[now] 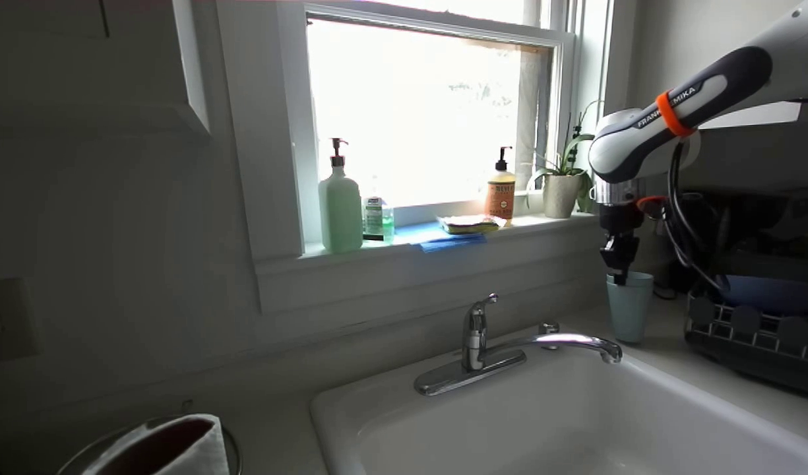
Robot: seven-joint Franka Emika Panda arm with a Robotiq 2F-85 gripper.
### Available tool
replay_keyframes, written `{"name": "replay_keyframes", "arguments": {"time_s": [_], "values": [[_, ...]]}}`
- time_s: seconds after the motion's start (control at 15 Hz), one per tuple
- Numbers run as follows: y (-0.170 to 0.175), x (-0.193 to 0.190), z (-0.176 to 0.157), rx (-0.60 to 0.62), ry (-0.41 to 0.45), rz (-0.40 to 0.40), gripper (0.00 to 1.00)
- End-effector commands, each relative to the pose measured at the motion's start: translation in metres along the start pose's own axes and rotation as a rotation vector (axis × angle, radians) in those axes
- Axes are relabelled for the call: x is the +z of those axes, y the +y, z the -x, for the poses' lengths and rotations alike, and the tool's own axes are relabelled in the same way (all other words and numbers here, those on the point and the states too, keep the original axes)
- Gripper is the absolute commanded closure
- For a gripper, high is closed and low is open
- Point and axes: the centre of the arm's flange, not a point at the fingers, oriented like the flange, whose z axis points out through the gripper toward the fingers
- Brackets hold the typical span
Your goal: Rearrange the cups and move it to the left of the sink
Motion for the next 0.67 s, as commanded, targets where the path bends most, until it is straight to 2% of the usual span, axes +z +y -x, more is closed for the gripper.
{"name": "replay_keyframes", "arguments": {"time_s": [0.0, 0.07, 0.13, 0.2, 0.27, 0.33, 0.4, 0.47, 0.53, 0.6], "values": [[-0.0124, -0.0123, 0.009, 0.084, 0.01, 0.051, 0.99], [-0.0123, -0.0121, 0.008, 0.121, 0.048, 0.079, 0.99], [-0.0154, -0.013, 0.0087, 0.081, -0.018, 0.025, 0.99], [-0.0147, -0.0137, 0.0097, 0.144, 0.031, 0.107, 0.99], [-0.0149, -0.0129, 0.0085, 0.131, -0.007, 0.07, 0.99], [-0.0149, -0.0131, 0.0109, 0.149, -0.039, 0.081, 0.99], [-0.0136, -0.011, 0.0116, 0.184, -0.014, 0.108, 0.99], [-0.0147, -0.0123, 0.0116, 0.139, -0.058, 0.039, 0.99], [-0.0177, -0.0122, 0.0166, 0.146, -0.084, 0.027, 0.99], [-0.0159, -0.0114, 0.0161, 0.214, -0.027, 0.059, 0.99]]}}
